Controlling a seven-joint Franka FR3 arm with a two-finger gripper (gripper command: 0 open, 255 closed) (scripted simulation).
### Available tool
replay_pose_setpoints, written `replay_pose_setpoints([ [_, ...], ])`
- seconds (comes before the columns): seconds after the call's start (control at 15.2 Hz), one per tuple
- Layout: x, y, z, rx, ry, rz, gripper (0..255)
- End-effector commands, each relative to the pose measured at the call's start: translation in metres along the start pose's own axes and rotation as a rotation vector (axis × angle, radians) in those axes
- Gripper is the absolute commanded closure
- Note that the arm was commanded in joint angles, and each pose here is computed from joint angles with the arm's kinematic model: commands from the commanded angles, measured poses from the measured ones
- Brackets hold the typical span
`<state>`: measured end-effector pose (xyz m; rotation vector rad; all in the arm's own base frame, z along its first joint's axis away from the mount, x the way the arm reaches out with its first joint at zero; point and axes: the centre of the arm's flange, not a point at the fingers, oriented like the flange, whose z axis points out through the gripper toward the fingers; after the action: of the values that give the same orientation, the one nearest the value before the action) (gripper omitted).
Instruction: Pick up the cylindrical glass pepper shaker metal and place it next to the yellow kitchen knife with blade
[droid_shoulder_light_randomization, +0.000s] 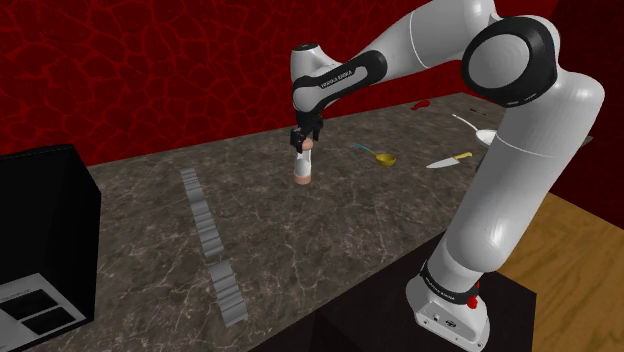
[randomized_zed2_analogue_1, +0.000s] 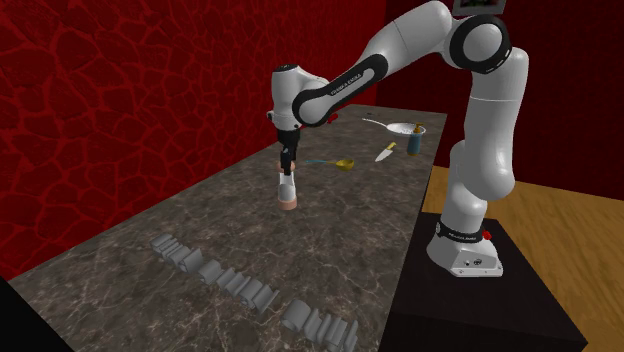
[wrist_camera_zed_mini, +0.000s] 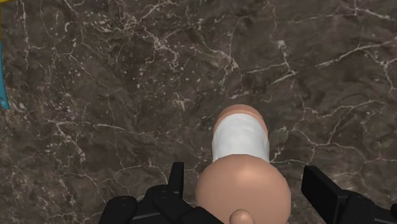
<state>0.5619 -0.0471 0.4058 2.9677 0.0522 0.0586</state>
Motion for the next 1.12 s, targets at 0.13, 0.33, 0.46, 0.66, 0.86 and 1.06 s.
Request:
replay_pose_setpoints([
  [0.13,0.000,0.000,0.000,0.000,0.000,0.000,255],
  [0.33,0.000,0.000,0.000,0.000,0.000,0.000,255],
  [0.46,0.000,0.000,0.000,0.000,0.000,0.000,255],
  [0.66,0.000,0.000,0.000,0.000,0.000,0.000,255],
  [0.86,0.000,0.002,-0.010,0.000,0.000,0.000,255],
  [1.06,0.001,0.005,-0.026,0.000,0.000,0.000,255],
])
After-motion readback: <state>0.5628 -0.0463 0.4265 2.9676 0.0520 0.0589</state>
